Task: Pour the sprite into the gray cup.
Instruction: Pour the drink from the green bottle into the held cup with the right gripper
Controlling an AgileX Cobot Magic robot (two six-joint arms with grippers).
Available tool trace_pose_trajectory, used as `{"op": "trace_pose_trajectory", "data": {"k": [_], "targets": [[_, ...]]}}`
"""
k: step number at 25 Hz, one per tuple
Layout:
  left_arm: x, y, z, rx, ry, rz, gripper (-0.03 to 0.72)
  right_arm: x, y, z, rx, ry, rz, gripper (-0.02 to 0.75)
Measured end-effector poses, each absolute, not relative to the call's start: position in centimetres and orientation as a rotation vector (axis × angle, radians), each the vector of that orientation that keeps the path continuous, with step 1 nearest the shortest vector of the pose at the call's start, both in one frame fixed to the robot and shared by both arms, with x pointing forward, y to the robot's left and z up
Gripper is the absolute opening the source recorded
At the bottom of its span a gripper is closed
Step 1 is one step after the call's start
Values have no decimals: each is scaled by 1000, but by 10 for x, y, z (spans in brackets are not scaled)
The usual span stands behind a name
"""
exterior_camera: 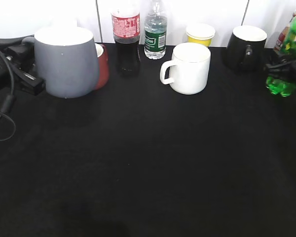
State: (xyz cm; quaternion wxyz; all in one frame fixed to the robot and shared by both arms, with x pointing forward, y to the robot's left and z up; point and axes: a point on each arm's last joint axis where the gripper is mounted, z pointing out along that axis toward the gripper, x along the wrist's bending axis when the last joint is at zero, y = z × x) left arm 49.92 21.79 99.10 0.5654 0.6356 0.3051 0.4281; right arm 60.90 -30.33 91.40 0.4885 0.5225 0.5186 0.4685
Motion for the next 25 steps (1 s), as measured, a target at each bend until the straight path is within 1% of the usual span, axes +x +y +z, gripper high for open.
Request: {"op": "trace_pose_trajectory", "data": {"k": [2, 4, 5, 8, 11, 13, 14, 16, 18, 21, 25], "targets": [[499, 218, 991, 1496, 718, 1007, 43, 599, -299, 945, 1177, 1249, 1186, 440], [499, 217, 989, 1514, 719, 998, 43, 588, -286, 978, 1011, 1345, 1250, 440], [498, 216, 989, 1523, 714, 977, 43, 581, -274, 993, 942, 1414, 1270, 440], [495, 210, 987, 1561, 652, 926, 43, 558, -221, 1019, 799, 1585, 1325, 440], [492, 205, 982, 1597, 604, 860, 43, 540, -167, 1016, 620, 1812, 1292, 440], [490, 195, 976, 1625, 556, 808, 43, 530, -138, 1017, 438, 1897, 1234, 440], [487, 188, 976, 1630, 527, 786, 43, 527, -130, 1014, 350, 1923, 1190, 440], [482, 178, 975, 1647, 489, 752, 43, 527, -122, 1004, 185, 1967, 1072, 440], [481, 176, 975, 1653, 484, 743, 43, 529, -122, 995, 36, 1985, 944, 440], [479, 174, 974, 1669, 457, 734, 43, 531, -123, 998, -153, 1907, 794, 440], [479, 174, 973, 1672, 451, 732, 43, 533, -121, 1006, -312, 1776, 701, 440]]}}
